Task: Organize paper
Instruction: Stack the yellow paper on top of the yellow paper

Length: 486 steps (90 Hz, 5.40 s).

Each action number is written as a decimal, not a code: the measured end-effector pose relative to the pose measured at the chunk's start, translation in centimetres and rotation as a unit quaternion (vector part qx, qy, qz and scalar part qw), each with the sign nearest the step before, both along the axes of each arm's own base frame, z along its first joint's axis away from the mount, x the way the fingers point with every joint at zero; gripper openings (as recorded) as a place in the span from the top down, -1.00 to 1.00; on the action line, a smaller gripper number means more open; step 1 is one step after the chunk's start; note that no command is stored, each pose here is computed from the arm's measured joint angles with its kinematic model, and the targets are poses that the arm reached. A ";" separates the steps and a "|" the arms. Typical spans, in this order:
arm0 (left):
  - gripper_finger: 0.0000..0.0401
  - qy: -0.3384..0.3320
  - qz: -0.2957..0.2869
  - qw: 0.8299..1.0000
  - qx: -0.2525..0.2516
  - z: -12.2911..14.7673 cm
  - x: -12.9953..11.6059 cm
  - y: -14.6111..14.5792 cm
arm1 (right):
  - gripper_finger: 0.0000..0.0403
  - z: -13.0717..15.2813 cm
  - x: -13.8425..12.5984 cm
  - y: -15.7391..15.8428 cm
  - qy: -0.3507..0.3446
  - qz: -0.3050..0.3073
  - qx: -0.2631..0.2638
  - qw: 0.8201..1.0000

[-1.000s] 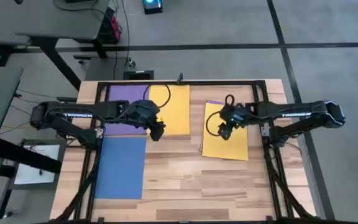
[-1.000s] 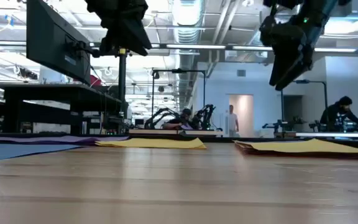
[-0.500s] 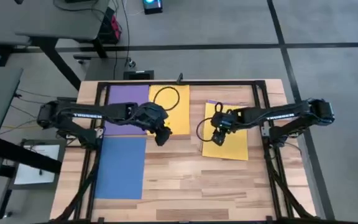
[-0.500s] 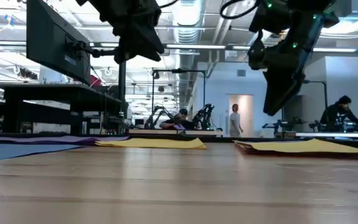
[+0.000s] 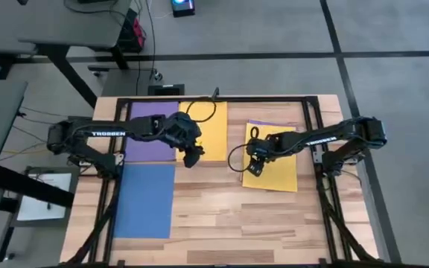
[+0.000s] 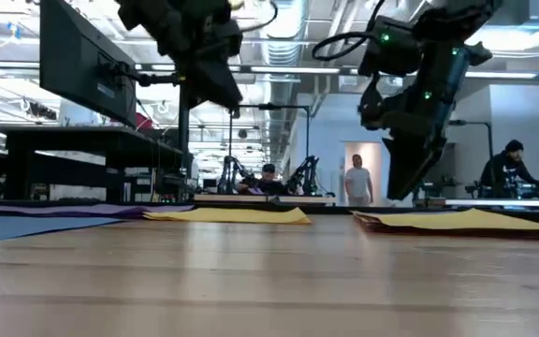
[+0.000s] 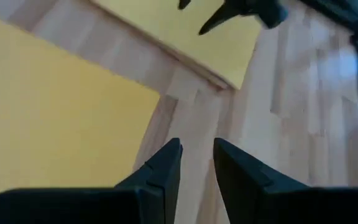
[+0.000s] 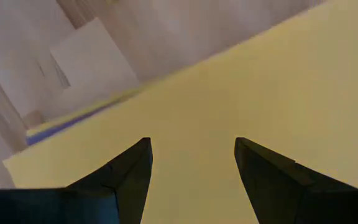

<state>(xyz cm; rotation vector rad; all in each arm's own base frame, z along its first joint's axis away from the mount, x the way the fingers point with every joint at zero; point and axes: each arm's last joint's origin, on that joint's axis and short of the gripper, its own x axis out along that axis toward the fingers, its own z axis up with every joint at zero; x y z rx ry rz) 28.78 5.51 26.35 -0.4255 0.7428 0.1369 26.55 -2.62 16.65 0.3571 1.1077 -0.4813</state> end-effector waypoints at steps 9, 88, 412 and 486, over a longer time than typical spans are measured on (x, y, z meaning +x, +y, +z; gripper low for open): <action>0.59 -0.002 0.011 1.000 -0.010 -0.9 -0.5 0.0 | -0.09 0.1 0.6 -0.1 -0.031 -0.001 -0.002 1.000; 0.59 -0.024 -0.009 0.999 -0.045 -3.6 -0.5 -3.1 | -0.09 -3.1 3.2 11.2 -0.109 0.069 0.154 0.980; 0.59 -0.019 -0.158 0.984 0.084 -12.2 18.7 -13.8 | 0.46 -5.1 -10.5 17.5 -0.210 -0.371 0.307 0.851; 0.59 -0.031 -0.217 0.970 0.110 -13.5 18.0 -13.8 | 0.46 -4.6 -7.2 14.9 -0.250 -0.388 0.310 0.831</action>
